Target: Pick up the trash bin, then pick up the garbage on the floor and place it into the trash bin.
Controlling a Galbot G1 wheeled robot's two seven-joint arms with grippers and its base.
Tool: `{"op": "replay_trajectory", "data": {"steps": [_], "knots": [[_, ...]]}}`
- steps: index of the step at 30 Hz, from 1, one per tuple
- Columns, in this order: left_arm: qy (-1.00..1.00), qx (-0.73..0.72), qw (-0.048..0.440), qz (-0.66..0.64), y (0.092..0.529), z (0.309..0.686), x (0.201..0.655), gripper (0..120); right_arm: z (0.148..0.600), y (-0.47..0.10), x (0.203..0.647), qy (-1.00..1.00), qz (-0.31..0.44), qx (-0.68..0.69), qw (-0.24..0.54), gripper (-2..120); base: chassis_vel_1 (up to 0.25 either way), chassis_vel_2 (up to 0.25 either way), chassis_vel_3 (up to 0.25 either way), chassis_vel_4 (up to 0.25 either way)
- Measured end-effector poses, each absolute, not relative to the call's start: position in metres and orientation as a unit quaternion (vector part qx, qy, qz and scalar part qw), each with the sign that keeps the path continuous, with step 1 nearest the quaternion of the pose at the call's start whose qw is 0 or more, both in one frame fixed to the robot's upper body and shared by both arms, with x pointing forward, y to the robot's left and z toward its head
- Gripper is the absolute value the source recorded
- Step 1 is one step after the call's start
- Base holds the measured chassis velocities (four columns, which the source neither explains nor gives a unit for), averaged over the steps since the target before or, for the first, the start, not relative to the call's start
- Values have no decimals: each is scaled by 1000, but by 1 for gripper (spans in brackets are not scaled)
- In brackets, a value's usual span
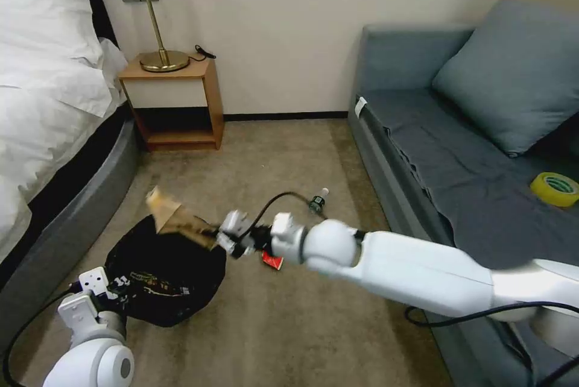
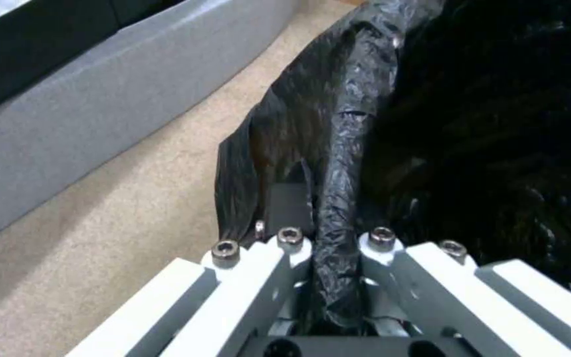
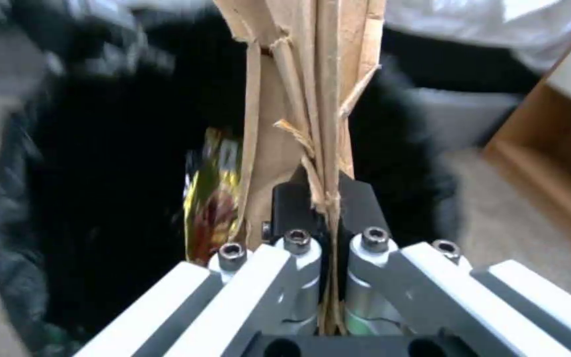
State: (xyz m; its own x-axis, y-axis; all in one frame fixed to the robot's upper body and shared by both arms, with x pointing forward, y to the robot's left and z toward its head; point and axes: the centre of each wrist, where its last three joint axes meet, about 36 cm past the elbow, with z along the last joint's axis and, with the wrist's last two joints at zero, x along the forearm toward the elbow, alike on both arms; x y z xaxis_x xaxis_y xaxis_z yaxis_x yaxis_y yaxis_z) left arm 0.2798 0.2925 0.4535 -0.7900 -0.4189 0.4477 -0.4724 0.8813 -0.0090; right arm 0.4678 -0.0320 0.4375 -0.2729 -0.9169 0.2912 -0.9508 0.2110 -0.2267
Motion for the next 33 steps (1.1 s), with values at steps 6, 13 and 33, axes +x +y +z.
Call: {"op": "replay_trajectory", "data": {"steps": [6,13,33], "knots": [[-945,235,218,62,289,457,278,2,421,-8,467,-780,194,593,53,0,0,0,0,0],[-945,234,218,61,288,458,278,2,420,-11,462,-790,198,578,58,23,0,0,0,0],[-946,232,216,63,289,458,280,2,507,-57,474,-869,108,483,-11,99,0,0,0,0]]}}
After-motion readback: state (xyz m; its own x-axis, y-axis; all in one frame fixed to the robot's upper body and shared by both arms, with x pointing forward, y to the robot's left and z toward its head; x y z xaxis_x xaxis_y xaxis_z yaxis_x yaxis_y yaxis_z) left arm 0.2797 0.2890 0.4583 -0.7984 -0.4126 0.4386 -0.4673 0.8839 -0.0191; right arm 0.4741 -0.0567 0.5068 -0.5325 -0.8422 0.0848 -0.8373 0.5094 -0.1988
